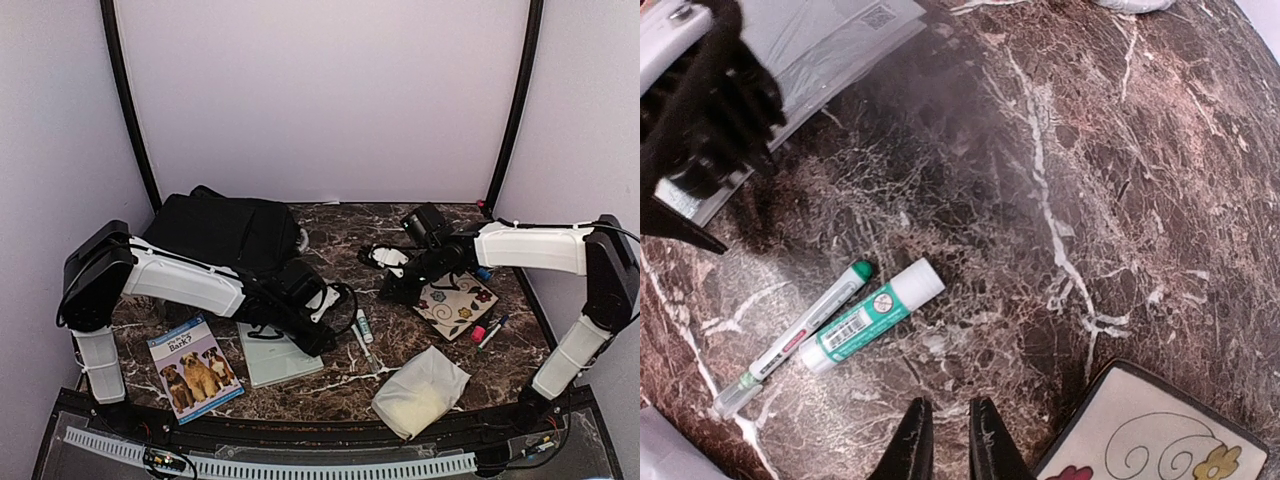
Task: Pack the student bag
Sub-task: Move the book to the center of the board, then move the pen to the center of the board.
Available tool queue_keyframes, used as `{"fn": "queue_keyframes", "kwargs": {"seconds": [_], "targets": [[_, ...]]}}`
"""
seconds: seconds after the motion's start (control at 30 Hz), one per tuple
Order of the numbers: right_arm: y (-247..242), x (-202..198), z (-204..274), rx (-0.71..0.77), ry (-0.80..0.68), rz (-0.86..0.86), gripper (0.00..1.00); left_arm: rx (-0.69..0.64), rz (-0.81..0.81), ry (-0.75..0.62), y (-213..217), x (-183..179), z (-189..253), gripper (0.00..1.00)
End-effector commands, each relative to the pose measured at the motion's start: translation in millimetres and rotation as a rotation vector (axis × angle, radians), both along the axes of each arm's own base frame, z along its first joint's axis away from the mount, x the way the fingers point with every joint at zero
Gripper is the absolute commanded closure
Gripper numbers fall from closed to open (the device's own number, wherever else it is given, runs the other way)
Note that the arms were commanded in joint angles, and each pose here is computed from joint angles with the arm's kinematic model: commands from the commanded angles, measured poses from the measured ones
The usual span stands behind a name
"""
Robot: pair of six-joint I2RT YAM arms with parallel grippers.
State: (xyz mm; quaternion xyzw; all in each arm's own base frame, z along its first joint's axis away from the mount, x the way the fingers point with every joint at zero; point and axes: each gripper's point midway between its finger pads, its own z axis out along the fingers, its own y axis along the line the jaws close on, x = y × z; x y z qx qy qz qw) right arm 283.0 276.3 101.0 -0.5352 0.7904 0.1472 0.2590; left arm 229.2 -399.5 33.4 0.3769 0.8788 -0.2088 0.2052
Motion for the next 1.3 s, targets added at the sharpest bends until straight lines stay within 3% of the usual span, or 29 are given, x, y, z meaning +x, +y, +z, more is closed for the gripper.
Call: {"fn": "queue_keyframes", "kwargs": {"seconds": [0.0,0.43,0.6,0.77,1.03,1.27], "targets": [[21.8,8.8,2.3,0.051,0.011,0.016,0.86,0.209,-0.006,0.068,55.1,-26.1,-18.8,0.53],[81.9,-51.1,-37.4,0.063,0.162,0.208,0.86,0.271,0.134,0.055,114.4,-42.6,-14.0,0.57],[94.7,-56.1,-42.9,0.072,0.210,0.213,0.86,0.177,0.180,-0.006,110.5,-34.4,12.7,0.57],[85.4,-43.6,-66.7,-0.010,0.188,0.146,0.88,0.089,0.241,-0.118,108.1,-16.7,51.0,0.51],[51.1,-27.5,-82.3,-0.156,0.035,0.104,0.89,-0.066,0.272,-0.207,100.7,-7.3,88.5,0.51],[31.2,-32.5,-83.7,-0.204,0.020,0.099,0.89,-0.069,0.275,-0.262,98.1,1.8,97.6,0.49]]}}
